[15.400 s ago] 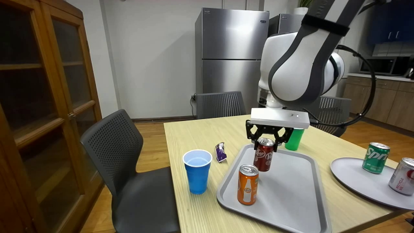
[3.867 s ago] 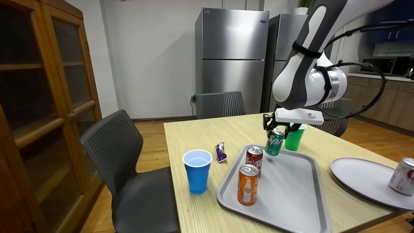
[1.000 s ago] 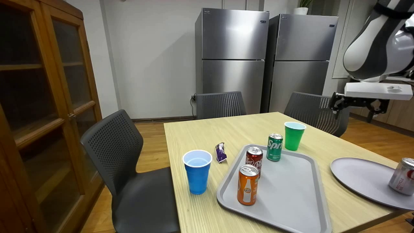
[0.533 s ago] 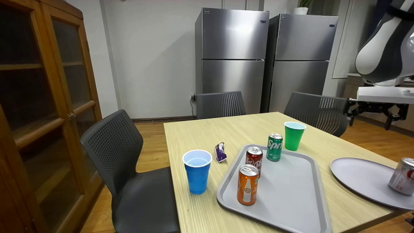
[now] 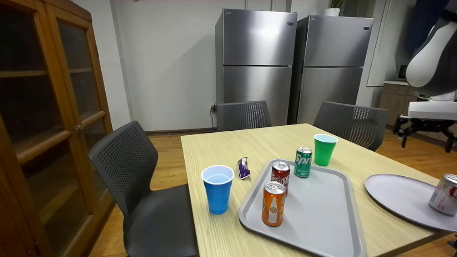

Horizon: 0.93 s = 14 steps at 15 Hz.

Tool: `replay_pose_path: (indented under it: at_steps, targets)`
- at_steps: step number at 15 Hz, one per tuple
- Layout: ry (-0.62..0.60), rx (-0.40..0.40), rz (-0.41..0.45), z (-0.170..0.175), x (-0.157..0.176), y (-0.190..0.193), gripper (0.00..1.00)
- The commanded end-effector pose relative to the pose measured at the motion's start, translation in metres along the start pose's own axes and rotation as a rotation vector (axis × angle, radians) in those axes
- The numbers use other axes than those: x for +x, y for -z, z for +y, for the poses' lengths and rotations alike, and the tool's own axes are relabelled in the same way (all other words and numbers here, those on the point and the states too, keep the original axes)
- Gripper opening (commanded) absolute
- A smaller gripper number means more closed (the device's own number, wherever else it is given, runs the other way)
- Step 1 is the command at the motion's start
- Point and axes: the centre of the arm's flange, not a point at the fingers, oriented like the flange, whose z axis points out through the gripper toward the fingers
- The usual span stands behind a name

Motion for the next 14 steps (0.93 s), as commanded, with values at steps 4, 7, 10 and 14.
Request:
replay_pose_path:
  at_steps: [4,7,10,14]
  targets:
    - [-0.072,-0.037,-0.044,0.027,-0.021,0.005,1.0]
    - [-0.101,-0.053,-0.064,0.037,-0.024,-0.002,1.0]
    - [-0.136,-0.058,-0.069,0.044,-0.028,-0.007,1.0]
    - [-0.179,-0.065,-0.081,0.048,-0.028,-0.013,1.0]
